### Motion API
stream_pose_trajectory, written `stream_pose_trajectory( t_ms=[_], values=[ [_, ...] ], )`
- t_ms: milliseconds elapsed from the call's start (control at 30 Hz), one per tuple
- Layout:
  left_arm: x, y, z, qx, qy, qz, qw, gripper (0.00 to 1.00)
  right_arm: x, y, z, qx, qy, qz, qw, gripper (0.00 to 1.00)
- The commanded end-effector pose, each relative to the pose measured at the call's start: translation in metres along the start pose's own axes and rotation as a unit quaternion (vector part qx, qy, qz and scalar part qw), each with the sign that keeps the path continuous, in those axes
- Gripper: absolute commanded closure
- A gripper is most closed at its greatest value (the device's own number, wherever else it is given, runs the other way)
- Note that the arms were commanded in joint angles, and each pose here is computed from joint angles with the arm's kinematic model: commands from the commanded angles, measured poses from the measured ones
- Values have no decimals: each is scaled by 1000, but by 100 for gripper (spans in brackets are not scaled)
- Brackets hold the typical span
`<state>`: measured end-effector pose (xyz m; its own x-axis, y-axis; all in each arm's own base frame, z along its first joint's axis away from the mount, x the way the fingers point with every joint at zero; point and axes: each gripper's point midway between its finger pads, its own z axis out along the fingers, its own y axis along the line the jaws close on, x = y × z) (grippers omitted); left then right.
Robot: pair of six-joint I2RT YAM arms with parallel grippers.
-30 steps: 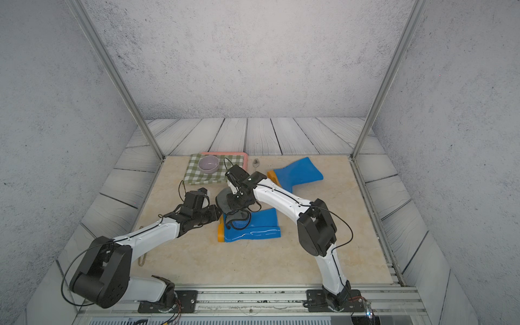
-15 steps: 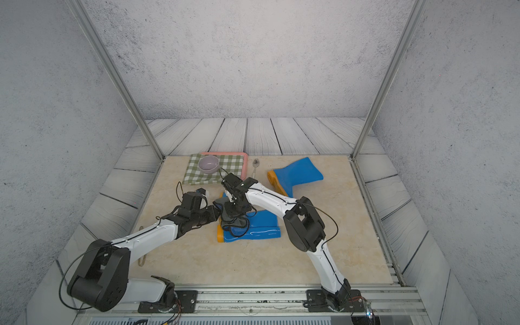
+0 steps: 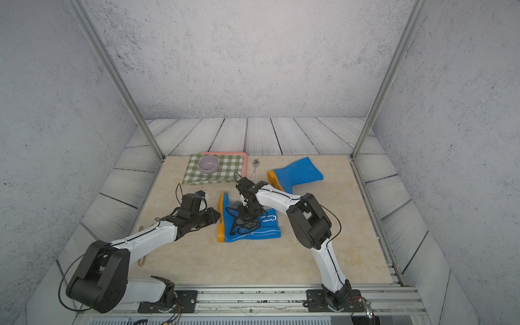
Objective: Wipe the rubber boots with a cloth
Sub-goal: Wipe the dirt off the rubber boot.
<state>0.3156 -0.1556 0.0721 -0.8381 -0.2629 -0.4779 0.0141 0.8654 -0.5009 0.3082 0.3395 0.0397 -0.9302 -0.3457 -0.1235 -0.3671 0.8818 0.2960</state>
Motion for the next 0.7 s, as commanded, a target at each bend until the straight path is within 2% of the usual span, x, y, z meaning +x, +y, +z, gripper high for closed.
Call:
stream_pose_trajectory(
  t_ms=[0,433,533,667],
  values=[
    [3,4,2,-5,8,-3,1000,80,25,-47,-12,58,28,36,997,100],
    [4,7,2,-10,8,-2,1000,80,64,-137,-44,96,32,117,988,100],
    [4,5,2,-6,8,-1,1000,80,57,-138,-57,101,19,111,988,100],
    [5,4,-3,-3,7,2,1000,79,29,-105,-77,85,-15,79,993,100]
  ],
)
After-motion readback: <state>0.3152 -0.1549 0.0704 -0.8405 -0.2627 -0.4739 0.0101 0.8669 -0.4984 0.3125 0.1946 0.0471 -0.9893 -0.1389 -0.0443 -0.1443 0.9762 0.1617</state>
